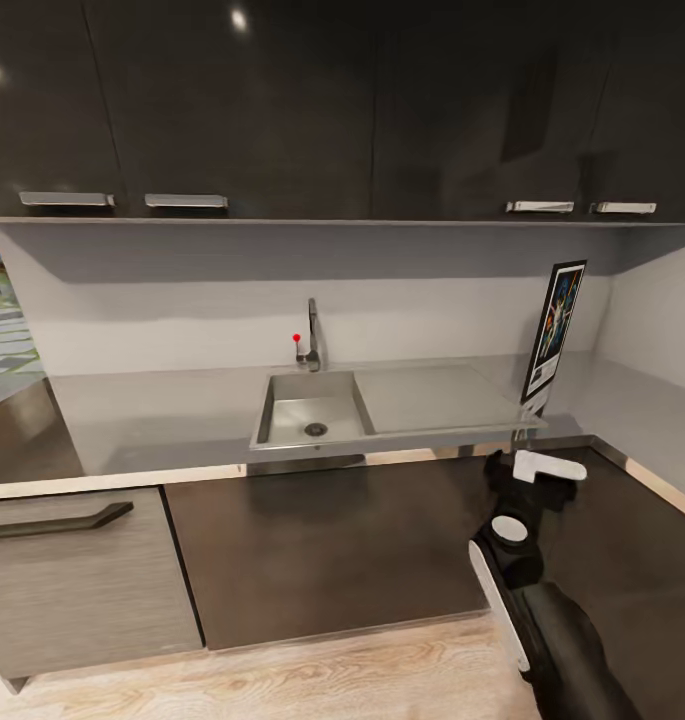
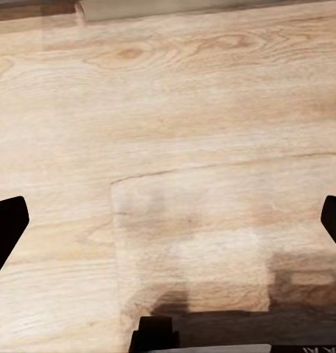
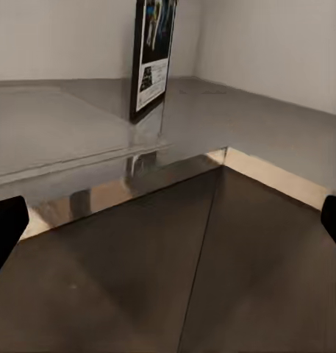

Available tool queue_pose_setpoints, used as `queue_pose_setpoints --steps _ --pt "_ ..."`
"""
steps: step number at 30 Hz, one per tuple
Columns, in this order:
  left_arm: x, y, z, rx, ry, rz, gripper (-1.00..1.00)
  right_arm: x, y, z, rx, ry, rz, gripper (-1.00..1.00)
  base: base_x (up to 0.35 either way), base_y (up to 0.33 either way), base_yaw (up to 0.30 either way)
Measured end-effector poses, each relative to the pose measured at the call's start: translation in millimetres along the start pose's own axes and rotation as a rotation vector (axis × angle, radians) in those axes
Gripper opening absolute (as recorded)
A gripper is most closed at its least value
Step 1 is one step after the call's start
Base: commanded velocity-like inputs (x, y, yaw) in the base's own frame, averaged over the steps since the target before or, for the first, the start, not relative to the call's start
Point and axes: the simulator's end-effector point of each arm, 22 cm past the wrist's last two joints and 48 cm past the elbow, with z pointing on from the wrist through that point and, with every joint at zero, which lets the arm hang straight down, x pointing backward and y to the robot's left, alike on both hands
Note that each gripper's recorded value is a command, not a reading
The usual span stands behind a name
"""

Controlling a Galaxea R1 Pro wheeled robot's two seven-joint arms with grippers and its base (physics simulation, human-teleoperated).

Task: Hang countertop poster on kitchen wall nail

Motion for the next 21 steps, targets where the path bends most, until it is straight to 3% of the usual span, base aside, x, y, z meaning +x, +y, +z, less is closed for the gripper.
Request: queue_pose_setpoints --steps 8,9,14,21 --pt "16 0 -0.3 0.0 0.033 -0.003 1.0 -84 11 24.3 0.018 -0.042 0.006 1.0 0.001 0.0 0.0" --pt "17 0 -0.4 -0.001 0.036 -0.004 1.0 -97 20 36.6 0.007 -0.035 -0.011 1.0 0.031 0.0 0.0" --pt "18 5 -0.6 -0.011 0.038 -0.016 1.0 -89 49 51.2 -0.108 -0.003 -0.048 1.0 0.213 -0.089 0.0" --pt "23 10 -0.8 -0.021 0.047 -0.03 1.0 -76 57 59.0 -0.129 0.025 -0.07 1.0 0.145 -0.072 0.0"
